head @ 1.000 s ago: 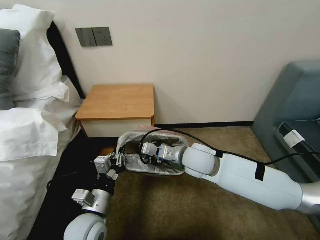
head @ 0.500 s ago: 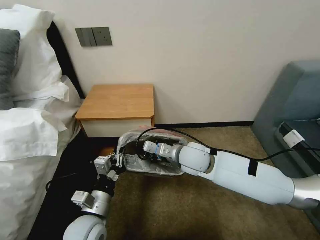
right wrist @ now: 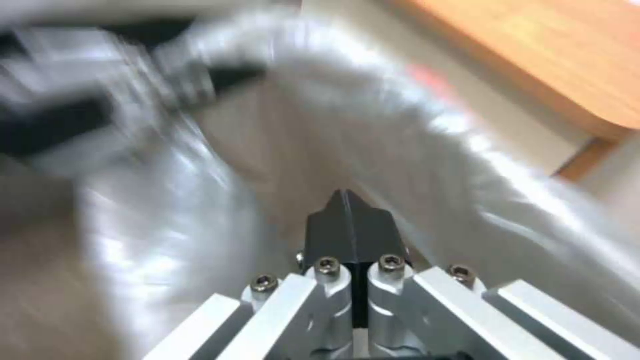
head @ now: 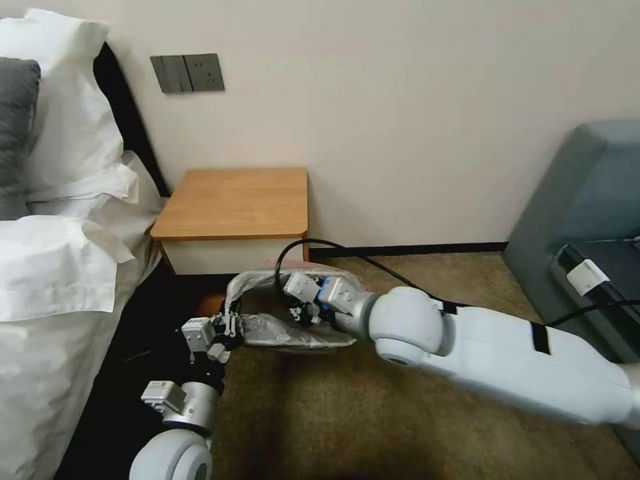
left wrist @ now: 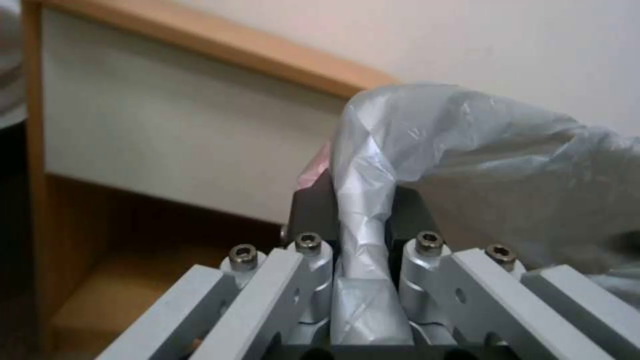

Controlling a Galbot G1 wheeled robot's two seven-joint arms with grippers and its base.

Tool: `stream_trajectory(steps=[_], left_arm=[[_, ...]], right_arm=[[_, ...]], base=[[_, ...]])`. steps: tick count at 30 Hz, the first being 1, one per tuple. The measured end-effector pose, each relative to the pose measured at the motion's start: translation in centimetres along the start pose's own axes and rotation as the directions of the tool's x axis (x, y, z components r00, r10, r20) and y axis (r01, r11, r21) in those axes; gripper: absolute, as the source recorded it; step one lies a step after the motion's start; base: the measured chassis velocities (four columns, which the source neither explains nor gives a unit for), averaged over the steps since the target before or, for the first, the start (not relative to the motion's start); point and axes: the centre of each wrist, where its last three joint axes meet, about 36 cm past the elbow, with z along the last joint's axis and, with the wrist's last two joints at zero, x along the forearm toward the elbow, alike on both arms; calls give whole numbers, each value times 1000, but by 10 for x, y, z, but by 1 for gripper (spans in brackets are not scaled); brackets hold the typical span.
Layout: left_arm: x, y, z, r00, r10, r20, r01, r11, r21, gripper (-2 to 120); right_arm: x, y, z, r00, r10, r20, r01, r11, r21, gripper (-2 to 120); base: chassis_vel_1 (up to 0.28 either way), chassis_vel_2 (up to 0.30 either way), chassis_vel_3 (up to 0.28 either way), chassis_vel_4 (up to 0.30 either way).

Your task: Pick up the garbage bag from the table and place it over the trash can.

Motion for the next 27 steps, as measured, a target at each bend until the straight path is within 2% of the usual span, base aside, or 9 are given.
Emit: stream_trajectory(steps=[3, 5, 10, 12, 13, 17, 18, 20, 27], left_arm=[[1, 1, 0, 999, -28, -32, 28, 1000, -3, 9], [3, 3, 1, 996, -56, -71, 56, 998, -9, 9], [5, 1, 3, 985, -96, -146, 96, 995, -7, 9], [7, -4, 6, 975, -117, -189, 117, 993, -8, 9], [7, -4, 6, 975, -117, -189, 117, 993, -8, 9], [12, -18, 15, 950, -147, -274, 150, 989, -10, 9], [12, -18, 15, 950, -147, -274, 150, 989, -10, 9], [15, -23, 22, 942, -145, -302, 148, 989, -13, 9], [20, -29, 39, 926, -146, -349, 146, 989, -29, 9]], right_arm=[[27, 8, -1, 998, 36, 44, -31, 995, -96, 0], [59, 16, 6, 985, 128, 117, -108, 980, -167, 0], [90, 19, 31, 944, 303, 132, -274, 941, -198, 0], [100, 26, 53, 888, 442, 128, -404, 882, -242, 5], [100, 26, 53, 888, 442, 128, -404, 882, -242, 5], [108, 45, 92, 750, 651, 117, -590, 738, -328, 25], [108, 45, 92, 750, 651, 117, -590, 738, -328, 25], [107, 57, 103, 703, 702, 114, -635, 692, -342, 35], [101, 74, 112, 662, 741, 112, -662, 649, -377, 58]], base=[[0, 0, 0, 0], [0, 0, 0, 0], [0, 0, 0, 0], [0, 0, 0, 0], [0, 0, 0, 0], [0, 0, 0, 0], [0, 0, 0, 0], [0, 0, 0, 0], [0, 0, 0, 0]])
